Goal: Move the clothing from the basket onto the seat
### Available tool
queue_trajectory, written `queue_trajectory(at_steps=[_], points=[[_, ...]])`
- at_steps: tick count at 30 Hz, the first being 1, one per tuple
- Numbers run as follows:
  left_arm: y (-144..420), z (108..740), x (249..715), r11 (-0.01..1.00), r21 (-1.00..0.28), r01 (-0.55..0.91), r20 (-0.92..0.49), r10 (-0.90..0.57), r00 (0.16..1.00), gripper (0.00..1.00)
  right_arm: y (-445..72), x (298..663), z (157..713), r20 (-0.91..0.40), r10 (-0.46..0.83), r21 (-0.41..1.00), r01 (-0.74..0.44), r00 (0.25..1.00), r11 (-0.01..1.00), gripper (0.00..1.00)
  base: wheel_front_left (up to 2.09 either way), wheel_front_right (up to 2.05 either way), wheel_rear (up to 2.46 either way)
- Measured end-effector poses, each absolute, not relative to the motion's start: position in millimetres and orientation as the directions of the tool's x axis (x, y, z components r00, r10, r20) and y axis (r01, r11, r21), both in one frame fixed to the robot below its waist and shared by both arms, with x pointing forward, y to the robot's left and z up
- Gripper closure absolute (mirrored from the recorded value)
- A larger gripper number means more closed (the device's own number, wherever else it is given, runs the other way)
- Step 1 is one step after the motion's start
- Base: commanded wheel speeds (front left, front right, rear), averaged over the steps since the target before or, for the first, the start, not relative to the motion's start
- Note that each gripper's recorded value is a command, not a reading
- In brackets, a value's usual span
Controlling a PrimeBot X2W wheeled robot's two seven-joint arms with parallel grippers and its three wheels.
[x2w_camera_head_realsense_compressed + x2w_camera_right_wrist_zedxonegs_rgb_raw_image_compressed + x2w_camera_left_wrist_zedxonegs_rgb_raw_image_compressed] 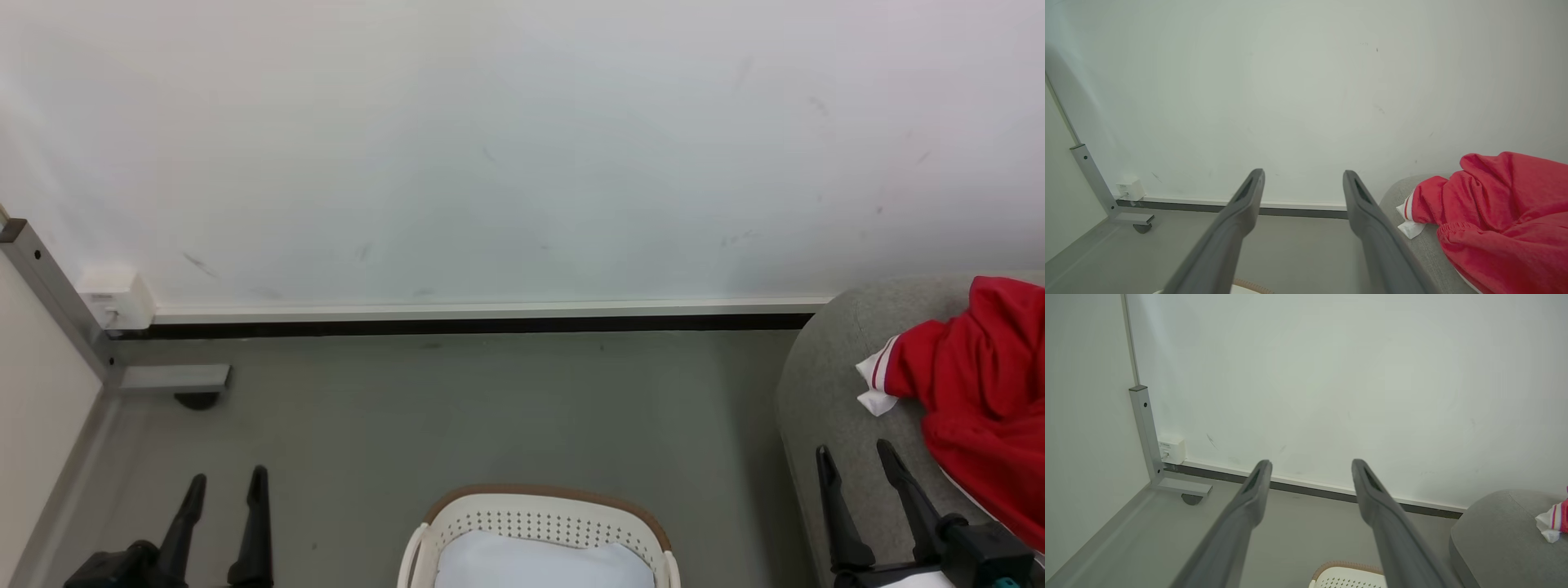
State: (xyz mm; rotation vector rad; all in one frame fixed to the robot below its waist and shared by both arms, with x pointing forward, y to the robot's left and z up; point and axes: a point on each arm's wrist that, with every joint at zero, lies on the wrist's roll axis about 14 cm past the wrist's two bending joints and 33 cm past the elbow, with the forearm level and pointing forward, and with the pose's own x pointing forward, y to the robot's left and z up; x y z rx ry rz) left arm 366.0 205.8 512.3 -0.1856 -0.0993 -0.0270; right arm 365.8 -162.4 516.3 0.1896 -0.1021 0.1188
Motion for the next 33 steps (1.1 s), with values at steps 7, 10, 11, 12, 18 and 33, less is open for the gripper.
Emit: queue_trajectory(at_steps=[7,10,11,12,18,33], points=[[208.1,511.0,367.8,0.985,-0.17,0.03,0.097,-0.013,0.995,0.0,-160.5,368.8,518.8,0.122,0.111,0.178,-0.131,0.986,0.975,0.0,0.0,0.0,0.0],[205.7,510.8,367.9,0.986,-0.164,0.036,0.096,-0.021,0.995,0.0,-159.0,369.2,519.4,0.124,0.113,0.18,-0.134,0.986,0.974,0.0,0.0,0.0,0.0],[204.8,510.7,367.9,0.986,-0.164,0.04,0.096,-0.025,0.995,0.0,-158.4,369.4,519.5,0.124,0.114,0.181,-0.136,0.986,0.974,0.0,0.0,0.0,0.0],[204.8,510.4,367.9,0.986,-0.163,0.041,0.095,-0.025,0.995,0.0,-158.0,369.6,519.5,0.124,0.115,0.181,-0.137,0.986,0.974,0.0,0.0,0.0,0.0],[201.9,507.3,367.8,0.984,-0.174,0.051,0.085,-0.036,0.996,0.0,-156.3,370.5,519.7,0.125,0.117,0.185,-0.139,0.985,0.973,0.0,0.0,0.0,0.0],[201.9,480.8,360.8,0.932,-0.363,-0.01,-0.016,0.004,1.0,1.0,-166.5,363.5,491.4,0.018,0.064,0.365,-0.067,0.998,0.929,1.0,0.0,0.0,0.0]])
